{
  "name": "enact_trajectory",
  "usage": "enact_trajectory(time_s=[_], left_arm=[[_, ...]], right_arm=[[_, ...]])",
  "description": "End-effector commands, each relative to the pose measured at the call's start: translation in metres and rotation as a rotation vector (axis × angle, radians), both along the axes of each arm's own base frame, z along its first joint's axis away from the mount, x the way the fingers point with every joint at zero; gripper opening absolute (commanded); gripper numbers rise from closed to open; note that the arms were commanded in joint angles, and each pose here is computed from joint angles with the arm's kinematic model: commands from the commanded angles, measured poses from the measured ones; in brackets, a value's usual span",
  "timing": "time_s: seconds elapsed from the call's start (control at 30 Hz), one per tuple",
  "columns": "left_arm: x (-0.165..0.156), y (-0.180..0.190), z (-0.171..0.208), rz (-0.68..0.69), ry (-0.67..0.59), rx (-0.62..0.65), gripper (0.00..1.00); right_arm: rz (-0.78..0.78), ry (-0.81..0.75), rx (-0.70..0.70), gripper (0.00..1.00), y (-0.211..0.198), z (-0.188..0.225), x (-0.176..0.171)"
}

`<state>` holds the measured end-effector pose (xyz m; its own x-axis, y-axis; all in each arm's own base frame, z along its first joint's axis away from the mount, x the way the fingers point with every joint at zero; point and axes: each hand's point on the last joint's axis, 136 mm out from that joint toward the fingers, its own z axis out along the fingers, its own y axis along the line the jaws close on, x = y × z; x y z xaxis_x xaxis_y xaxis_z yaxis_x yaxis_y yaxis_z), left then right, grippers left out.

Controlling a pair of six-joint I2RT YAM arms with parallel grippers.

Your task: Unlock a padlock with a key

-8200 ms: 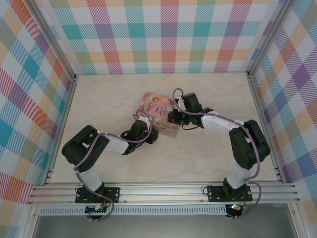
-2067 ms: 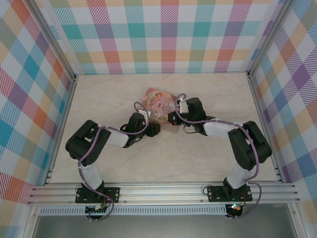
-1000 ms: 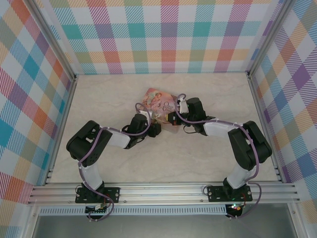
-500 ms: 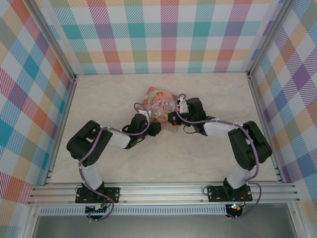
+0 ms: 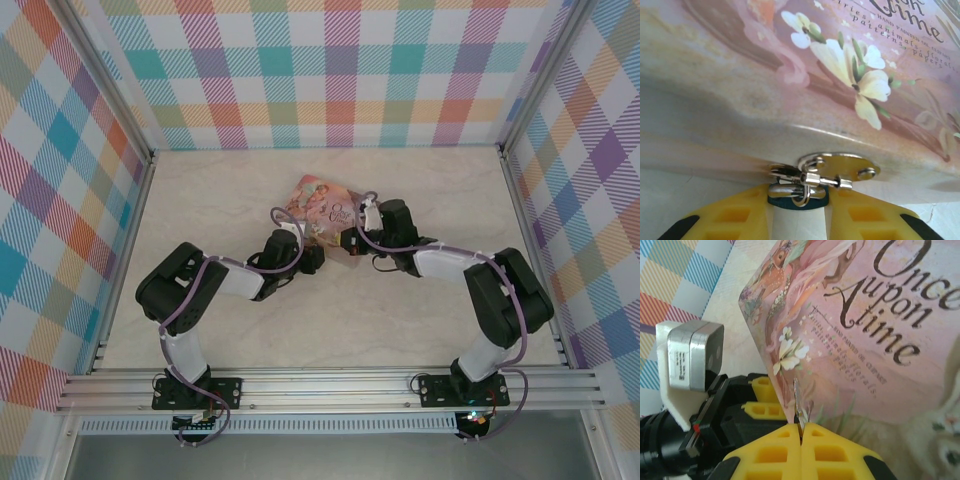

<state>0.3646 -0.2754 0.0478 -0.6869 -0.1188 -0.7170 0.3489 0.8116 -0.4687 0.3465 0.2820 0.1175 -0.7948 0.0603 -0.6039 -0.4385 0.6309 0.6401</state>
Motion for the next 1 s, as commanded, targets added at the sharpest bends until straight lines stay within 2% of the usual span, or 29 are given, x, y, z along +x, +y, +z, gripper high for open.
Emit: enact_trajectory(time_s=[0.0, 0.27, 0.6, 0.8, 0.97], left_arm=[[0.003, -0.012, 0.023, -0.005, -0.028, -0.050, 0.29], [-0.013, -0.017, 0.039, -0.006, 0.063, -0.074, 0.29], [-0.022, -0.020, 0.058, 0.042, 0.192, -0.124, 0.27], [-0.030, -0.028, 0.057, 0.034, 0.296, -0.160, 0.25], [-0.032, -0.030, 0.065, 0.033, 0.324, -0.175, 0.24]], right_arm=[[0.003, -0.116, 0.011, 0.00, -0.004, 0.025, -0.004], [0.040, -0.268, -0.134, 0.00, -0.024, 0.023, -0.042], [0.134, -0.361, -0.300, 0.00, -0.029, -0.008, -0.088], [0.209, -0.370, -0.381, 0.00, -0.012, -0.032, -0.096], [0.223, -0.384, -0.405, 0.00, -0.003, -0.040, -0.090]])
